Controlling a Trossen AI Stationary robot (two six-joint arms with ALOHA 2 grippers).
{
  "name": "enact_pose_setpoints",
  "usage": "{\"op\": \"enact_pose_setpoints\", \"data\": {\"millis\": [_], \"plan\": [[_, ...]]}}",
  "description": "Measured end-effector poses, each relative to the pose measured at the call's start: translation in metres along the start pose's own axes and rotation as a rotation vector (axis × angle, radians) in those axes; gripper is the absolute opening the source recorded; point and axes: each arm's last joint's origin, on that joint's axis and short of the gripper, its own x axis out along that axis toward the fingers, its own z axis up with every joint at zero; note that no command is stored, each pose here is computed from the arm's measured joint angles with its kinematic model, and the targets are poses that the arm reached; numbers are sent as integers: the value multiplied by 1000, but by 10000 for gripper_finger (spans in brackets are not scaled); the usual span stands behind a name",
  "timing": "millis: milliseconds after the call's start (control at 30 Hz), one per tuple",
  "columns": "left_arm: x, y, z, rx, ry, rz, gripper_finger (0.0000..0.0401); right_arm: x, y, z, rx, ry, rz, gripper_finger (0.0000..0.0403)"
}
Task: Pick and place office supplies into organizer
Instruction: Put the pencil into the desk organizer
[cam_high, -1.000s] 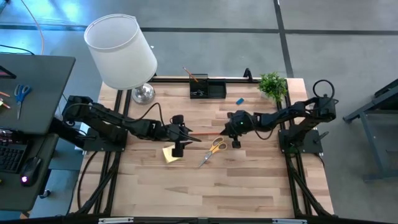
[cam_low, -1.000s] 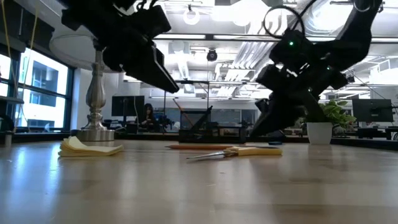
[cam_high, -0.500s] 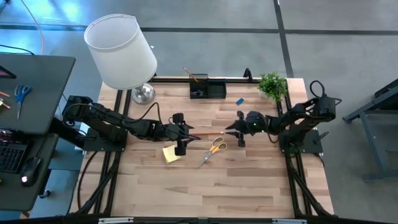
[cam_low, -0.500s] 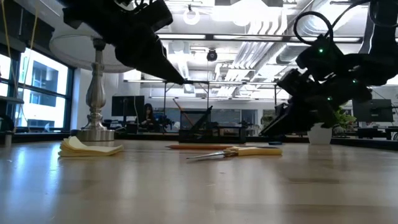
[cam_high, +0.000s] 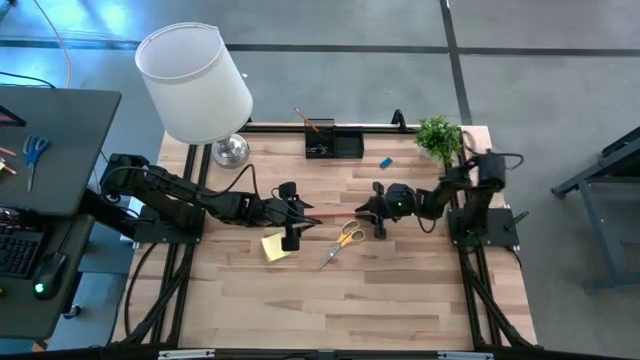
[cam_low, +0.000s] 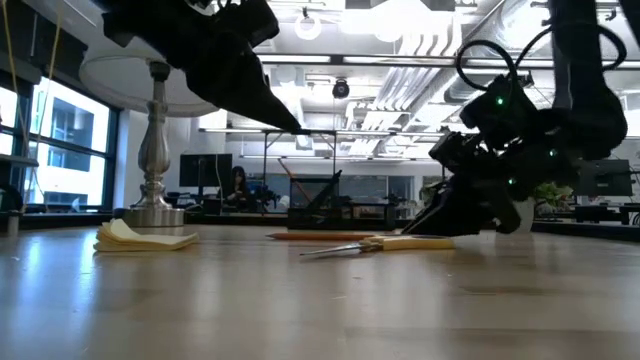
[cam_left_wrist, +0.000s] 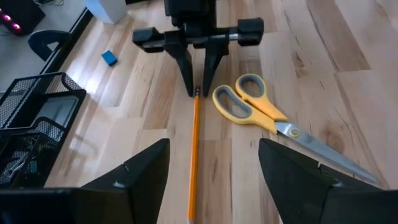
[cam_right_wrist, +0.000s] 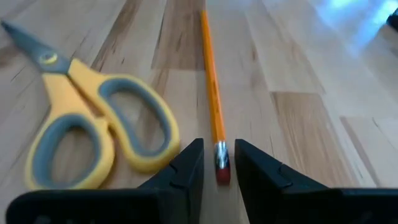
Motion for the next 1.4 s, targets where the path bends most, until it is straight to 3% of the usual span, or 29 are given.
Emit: {"op": "enact_pose_setpoints", "data": {"millis": [333, 667, 900, 1133, 1400], "plan": [[0, 0, 0, -12, 2, 0, 236, 12, 2, -21, 42, -41, 18, 82], [0, 0, 0, -21, 2, 0, 236, 12, 1, -22, 22, -29, 36, 12], [0, 0, -1, -20, 5, 0, 236, 11, -2, -22, 29, -37, 38, 9], [0, 1, -1, 14, 9, 23, 236, 5, -4, -7, 106, -54, 22, 6], [0, 4, -5, 173, 62, 143, 236, -10, -4, 29, 177, 54, -36, 5]]}}
